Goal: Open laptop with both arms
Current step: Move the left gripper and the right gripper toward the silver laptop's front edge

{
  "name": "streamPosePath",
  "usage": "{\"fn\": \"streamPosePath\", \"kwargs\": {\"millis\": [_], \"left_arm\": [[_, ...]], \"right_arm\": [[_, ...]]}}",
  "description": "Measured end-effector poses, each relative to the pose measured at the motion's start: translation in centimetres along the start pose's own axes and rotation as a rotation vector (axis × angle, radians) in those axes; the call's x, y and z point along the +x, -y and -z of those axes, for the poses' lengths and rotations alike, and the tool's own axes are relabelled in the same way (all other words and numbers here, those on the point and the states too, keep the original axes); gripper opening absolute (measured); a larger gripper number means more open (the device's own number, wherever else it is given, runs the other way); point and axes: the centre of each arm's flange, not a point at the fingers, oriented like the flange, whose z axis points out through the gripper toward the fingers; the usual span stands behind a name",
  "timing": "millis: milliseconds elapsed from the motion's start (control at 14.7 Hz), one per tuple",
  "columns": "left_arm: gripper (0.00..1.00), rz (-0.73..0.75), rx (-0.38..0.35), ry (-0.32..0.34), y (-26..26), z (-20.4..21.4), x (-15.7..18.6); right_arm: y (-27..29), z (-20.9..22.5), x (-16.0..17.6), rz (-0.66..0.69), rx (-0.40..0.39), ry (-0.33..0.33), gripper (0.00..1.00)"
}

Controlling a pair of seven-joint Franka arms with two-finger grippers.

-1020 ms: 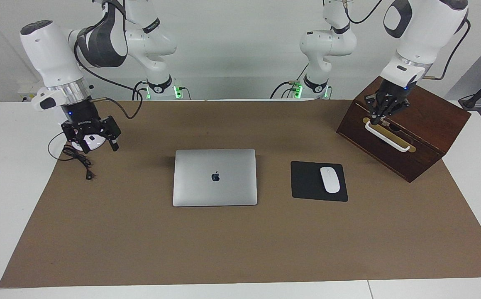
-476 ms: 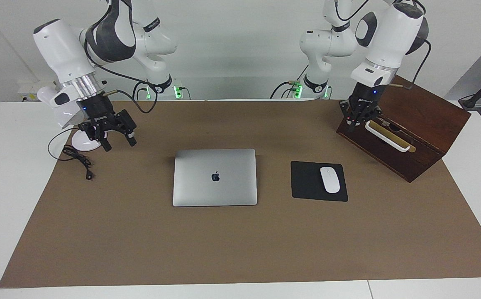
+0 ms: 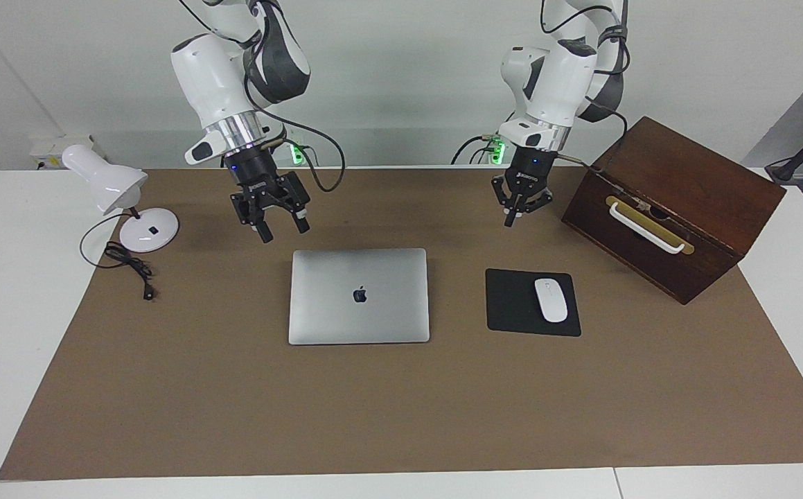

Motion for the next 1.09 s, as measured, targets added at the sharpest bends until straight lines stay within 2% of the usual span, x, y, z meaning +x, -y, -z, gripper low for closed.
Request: {"fn": "streamPosePath", "kwargs": {"millis": [272,680,952,1088], "left_arm": [[0.01,-0.057,-0.014,-0.097,-2.7,-2.8,-2.9],[0.01,-0.13,-0.038,-0.17,-6.5,-7.3,-4.5],[0.01,-0.162,-0.047,-0.225,-8.0,-9.4,-5.3],[0.01,-0.174,-0.05,-0.228,-8.6,-10.4,-5.6]], "right_arm": [[1.7,-0.7,-2.2,-0.069,0.03,-0.016,1.0],[2.0,-4.4,-5.3,-0.054,0.025,-0.036,1.0],[1.6,-7.6,-7.0,0.002,0.021,-0.109,1.0],[1.1,-9.0,-8.5,0.047,0.015,-0.134,1.0]]}}
